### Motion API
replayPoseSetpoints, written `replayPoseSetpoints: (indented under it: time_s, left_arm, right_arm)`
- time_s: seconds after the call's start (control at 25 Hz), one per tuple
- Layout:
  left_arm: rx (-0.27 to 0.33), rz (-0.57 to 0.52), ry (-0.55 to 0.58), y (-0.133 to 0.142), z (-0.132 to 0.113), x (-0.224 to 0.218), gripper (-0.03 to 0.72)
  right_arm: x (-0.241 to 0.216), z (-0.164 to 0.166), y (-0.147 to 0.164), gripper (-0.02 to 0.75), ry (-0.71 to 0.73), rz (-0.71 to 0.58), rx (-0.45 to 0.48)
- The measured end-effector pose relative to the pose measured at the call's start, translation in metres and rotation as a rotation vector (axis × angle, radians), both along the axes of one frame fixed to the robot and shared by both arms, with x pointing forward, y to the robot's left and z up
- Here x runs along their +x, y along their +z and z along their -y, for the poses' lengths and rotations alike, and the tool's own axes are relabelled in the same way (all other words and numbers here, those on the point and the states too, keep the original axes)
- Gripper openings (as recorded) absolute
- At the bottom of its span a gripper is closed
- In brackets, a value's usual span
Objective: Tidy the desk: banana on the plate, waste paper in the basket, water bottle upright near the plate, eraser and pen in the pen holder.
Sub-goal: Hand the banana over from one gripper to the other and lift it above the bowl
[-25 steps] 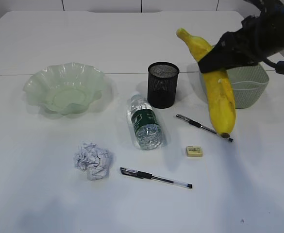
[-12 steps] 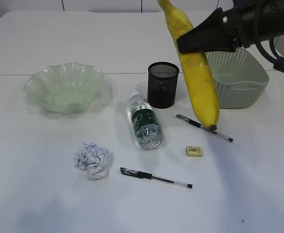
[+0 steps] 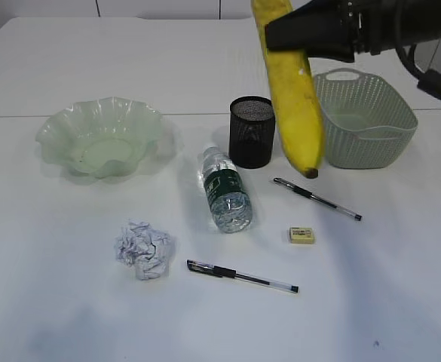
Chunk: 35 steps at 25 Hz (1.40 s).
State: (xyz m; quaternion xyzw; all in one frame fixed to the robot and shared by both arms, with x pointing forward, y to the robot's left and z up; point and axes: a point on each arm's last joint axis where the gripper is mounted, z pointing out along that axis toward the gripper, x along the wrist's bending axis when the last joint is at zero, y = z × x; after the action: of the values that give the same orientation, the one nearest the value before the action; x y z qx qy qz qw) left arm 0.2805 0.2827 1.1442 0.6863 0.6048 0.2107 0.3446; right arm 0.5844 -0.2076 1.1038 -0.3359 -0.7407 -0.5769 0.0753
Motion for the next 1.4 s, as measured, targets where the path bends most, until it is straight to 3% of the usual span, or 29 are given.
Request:
replayPoseSetpoints:
  time_s: [0.4, 0.56, 0.96, 1.4]
  left_arm:
    - [-0.013, 0.010, -0.024, 0.001, 0.002, 0.000, 0.465]
    - [-0.029, 0.069, -0.061, 0.005, 0.006, 0.003, 0.465]
    - [-0.004, 0.193, -0.159, 0.001, 0.011, 0.014, 0.465]
    - [0.020, 0.314, -0.205, -0.024, 0.015, 0.035, 0.465]
  right_arm:
    - [0.001, -0.001, 0.007, 0.295, 0.010, 0.090, 0.049]
    - [0.001, -0.001, 0.007, 0.295, 0.011, 0.096, 0.049]
    - [0.001, -0.001, 0.007, 0.295, 0.015, 0.108, 0.045]
    - [-0.001, -0.009, 0.007, 0.295, 0.049, 0.136, 0.038]
